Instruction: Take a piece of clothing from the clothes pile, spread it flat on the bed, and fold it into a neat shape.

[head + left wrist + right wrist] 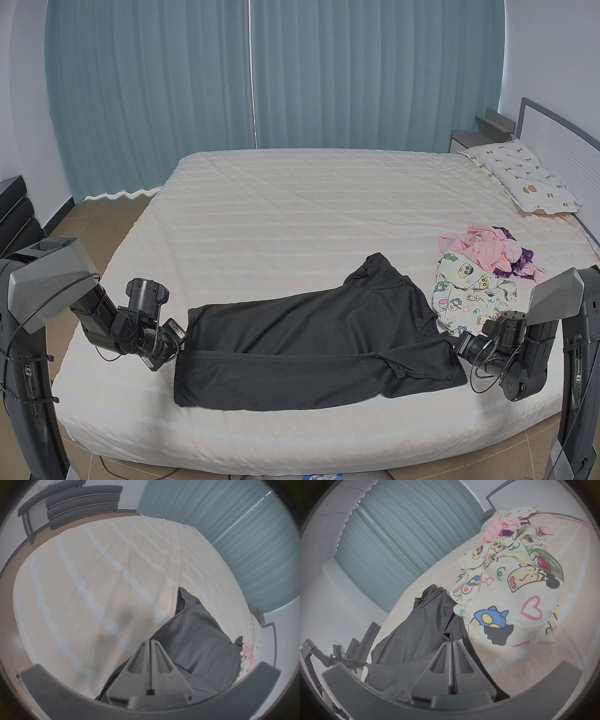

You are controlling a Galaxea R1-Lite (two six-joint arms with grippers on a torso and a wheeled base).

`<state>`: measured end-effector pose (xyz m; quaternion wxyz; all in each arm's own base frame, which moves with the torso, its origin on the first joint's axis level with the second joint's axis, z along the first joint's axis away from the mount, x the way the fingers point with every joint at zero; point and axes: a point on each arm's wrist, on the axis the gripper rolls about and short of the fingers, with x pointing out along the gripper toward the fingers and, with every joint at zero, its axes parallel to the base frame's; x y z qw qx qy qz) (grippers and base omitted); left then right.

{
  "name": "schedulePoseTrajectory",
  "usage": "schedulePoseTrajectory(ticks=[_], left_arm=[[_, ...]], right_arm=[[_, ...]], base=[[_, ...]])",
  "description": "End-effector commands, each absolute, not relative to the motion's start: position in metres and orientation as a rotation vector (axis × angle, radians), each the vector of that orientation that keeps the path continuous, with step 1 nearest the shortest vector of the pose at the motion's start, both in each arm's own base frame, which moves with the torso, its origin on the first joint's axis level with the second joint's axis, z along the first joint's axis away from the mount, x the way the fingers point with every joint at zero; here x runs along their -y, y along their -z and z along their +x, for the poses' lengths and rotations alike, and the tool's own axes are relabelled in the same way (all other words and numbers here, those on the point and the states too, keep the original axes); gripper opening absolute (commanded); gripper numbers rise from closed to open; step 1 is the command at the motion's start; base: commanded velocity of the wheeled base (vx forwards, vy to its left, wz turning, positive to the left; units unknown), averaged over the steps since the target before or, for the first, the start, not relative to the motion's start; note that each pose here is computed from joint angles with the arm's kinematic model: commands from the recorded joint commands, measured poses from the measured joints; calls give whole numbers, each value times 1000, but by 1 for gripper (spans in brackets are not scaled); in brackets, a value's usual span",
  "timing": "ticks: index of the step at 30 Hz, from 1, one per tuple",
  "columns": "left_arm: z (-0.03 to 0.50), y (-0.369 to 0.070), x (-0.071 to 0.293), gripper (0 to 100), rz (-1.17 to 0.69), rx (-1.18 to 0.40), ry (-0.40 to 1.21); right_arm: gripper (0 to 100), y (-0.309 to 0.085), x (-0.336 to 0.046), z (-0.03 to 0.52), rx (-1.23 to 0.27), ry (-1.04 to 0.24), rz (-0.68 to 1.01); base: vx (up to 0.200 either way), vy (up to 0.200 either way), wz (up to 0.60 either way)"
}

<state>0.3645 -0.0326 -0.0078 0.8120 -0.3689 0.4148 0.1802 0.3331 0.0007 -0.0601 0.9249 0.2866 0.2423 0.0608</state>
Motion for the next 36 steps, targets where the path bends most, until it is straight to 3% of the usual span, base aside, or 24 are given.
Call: schedulePoseTrajectory(ticks=[1, 17, 18, 27, 34, 36], left_arm=[[365, 10, 32, 0, -788, -888, -390], [369, 11, 30, 0, -786, -882, -394], [369, 11, 30, 100, -785, -882, -393], [368, 12, 32, 100, -765, -891, -382], [352, -9, 30, 100, -781, -880, -357], [338, -22, 35, 100, -813, -918, -267]], right_arm=[[0, 59, 1, 335, -478, -125, 588], [0, 66, -4, 346, -461, -144, 578], [100, 67, -5, 346, -463, -145, 578], [100, 60, -7, 347, -446, -150, 576], [100, 20, -5, 334, -392, -154, 586], [100, 6, -8, 314, -416, -154, 587]], base=[[0, 0, 0], [0, 0, 0], [0, 0, 0], [0, 0, 0], [0, 0, 0], [0, 0, 0]])
